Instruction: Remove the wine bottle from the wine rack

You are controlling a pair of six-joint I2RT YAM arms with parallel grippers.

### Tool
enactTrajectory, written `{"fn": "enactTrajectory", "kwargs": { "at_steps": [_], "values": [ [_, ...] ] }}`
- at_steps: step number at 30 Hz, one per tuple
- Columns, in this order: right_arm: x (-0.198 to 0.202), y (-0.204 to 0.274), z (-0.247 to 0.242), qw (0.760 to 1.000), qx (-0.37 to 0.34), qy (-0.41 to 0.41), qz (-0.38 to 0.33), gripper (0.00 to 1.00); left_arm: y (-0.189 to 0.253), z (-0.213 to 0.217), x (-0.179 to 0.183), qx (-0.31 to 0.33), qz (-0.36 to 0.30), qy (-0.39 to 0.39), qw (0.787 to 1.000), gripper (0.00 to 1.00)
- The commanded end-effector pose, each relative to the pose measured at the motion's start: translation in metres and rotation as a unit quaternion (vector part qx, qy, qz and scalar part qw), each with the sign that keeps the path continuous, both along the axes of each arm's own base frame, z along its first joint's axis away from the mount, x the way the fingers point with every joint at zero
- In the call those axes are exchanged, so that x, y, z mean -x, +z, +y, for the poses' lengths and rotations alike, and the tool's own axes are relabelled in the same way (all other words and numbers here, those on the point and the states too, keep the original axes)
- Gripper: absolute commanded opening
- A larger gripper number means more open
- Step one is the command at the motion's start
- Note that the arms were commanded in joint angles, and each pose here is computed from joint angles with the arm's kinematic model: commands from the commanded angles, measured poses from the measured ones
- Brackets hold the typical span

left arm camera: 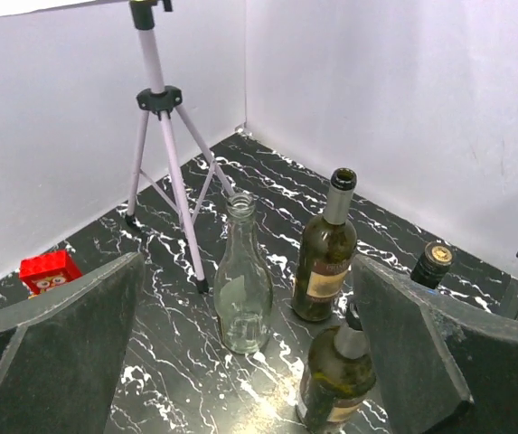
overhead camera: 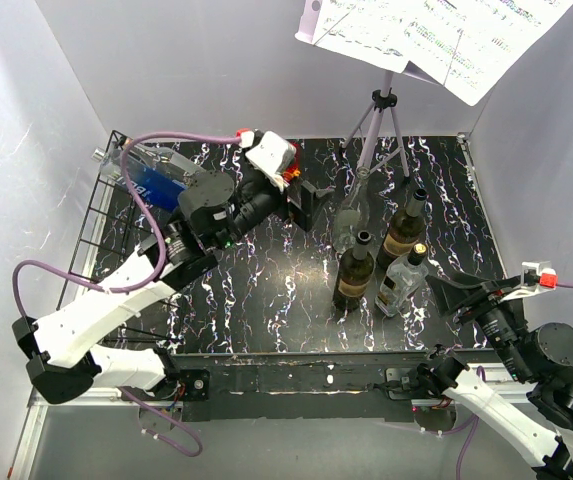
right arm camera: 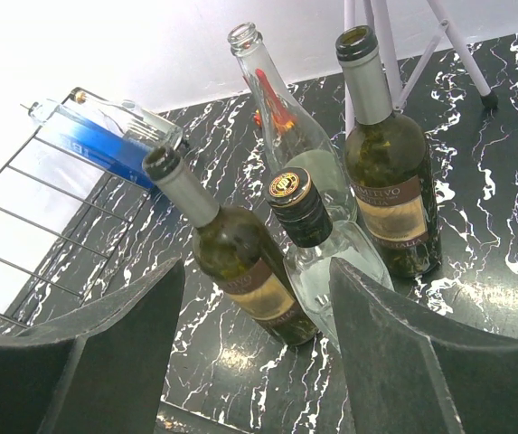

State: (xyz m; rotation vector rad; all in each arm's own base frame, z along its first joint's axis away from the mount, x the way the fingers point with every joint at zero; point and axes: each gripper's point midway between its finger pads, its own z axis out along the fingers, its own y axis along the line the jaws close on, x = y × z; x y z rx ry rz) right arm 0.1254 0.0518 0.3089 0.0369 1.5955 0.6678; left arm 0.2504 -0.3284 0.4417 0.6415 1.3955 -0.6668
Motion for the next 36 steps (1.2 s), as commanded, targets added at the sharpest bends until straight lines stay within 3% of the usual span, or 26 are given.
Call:
{"fn": "enactTrajectory", "kwargs": {
  "at_steps": [1, 6, 9, 14, 19, 22, 25, 32, 36],
  "values": [
    [-0.001, 0.012, 0.003, 1.000, -0.018, 0.004, -0.014, 0.73, -0.026, 0.020, -0.023, -0.033, 0.077, 0.071, 0.994, 0.98],
    [0.000, 0.013, 0.002, 1.000, -0.020, 0.004, -0.015, 0.73, -0.046, 0.076, -0.066, -0.012, 0.133, 0.195, 0.972, 0.98],
    [0.001, 0.013, 0.002, 1.000, -0.020, 0.006, -0.013, 0.73, -0.061, 0.134, -0.099, 0.030, 0.189, 0.280, 0.941, 0.97],
    [0.002, 0.013, -0.002, 1.000, -0.020, 0.000, -0.014, 0.73, -0.075, 0.236, -0.132, 0.073, 0.195, 0.481, 0.852, 0.77],
    [0.002, 0.013, -0.003, 1.000, -0.019, -0.002, -0.015, 0.73, -0.100, 0.311, -0.149, 0.086, 0.250, 0.606, 0.751, 0.82],
    [0.001, 0.012, -0.003, 1.000, -0.015, -0.003, -0.015, 0.73, -0.122, 0.345, -0.161, 0.093, 0.280, 0.680, 0.672, 0.81],
    [0.000, 0.011, -0.002, 1.000, -0.013, -0.003, -0.013, 0.73, -0.125, 0.364, -0.171, 0.091, 0.291, 0.724, 0.618, 0.82],
    [-0.003, 0.012, 0.001, 1.000, -0.005, -0.003, -0.013, 0.73, -0.144, 0.392, -0.192, 0.078, 0.285, 0.780, 0.552, 0.85],
    [-0.005, 0.017, -0.001, 1.000, 0.002, -0.010, -0.016, 0.73, -0.157, 0.403, -0.193, 0.067, 0.285, 0.796, 0.530, 0.88]
  ]
}}
